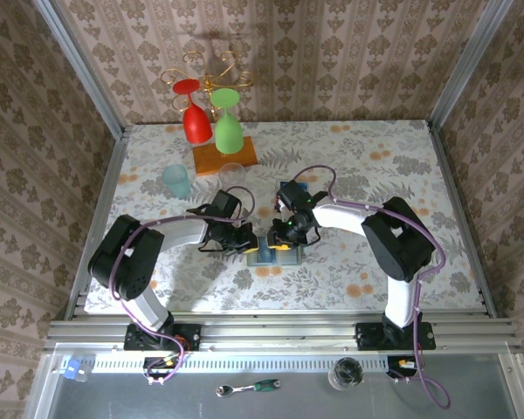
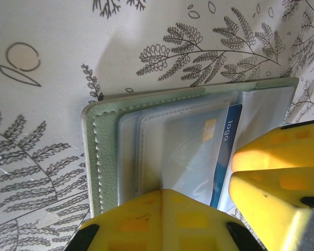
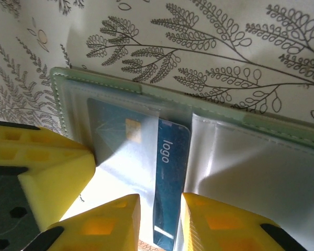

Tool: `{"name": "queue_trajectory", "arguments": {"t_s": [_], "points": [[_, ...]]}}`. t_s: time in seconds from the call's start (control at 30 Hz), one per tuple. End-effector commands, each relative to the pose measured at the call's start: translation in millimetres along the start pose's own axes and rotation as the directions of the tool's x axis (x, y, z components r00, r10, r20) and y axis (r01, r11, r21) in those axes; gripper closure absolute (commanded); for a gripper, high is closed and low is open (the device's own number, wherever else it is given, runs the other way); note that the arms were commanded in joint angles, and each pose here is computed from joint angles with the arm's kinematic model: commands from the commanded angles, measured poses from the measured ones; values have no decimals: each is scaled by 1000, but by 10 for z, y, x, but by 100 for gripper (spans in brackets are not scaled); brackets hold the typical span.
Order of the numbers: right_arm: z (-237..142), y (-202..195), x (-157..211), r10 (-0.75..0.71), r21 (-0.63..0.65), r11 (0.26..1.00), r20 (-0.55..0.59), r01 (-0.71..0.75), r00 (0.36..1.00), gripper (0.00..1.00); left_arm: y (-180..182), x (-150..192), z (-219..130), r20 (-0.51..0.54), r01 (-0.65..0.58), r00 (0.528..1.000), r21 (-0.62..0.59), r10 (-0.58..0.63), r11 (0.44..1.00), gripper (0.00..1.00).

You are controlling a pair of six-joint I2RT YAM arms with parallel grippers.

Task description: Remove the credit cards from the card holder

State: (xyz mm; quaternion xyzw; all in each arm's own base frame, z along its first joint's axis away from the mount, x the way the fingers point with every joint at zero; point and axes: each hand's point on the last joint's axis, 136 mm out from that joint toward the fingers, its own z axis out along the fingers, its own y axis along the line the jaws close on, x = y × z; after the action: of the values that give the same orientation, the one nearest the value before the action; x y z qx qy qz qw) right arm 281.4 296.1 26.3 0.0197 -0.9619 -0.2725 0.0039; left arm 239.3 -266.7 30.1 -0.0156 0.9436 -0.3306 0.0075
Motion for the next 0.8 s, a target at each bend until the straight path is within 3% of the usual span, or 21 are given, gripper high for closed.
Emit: {"name": "queue_trajectory", "arguments": {"t_s": [0.0,0.77], "points": [[107,-92,74,34,6,999,-38,-33,999,73,82,77,42,-24,12,1000,-31,-13,999,100],[-128,187,13,46,-122,992,6,-45,999,80,149,119,90,-51,23,998,-50,-26,998,100]]}}
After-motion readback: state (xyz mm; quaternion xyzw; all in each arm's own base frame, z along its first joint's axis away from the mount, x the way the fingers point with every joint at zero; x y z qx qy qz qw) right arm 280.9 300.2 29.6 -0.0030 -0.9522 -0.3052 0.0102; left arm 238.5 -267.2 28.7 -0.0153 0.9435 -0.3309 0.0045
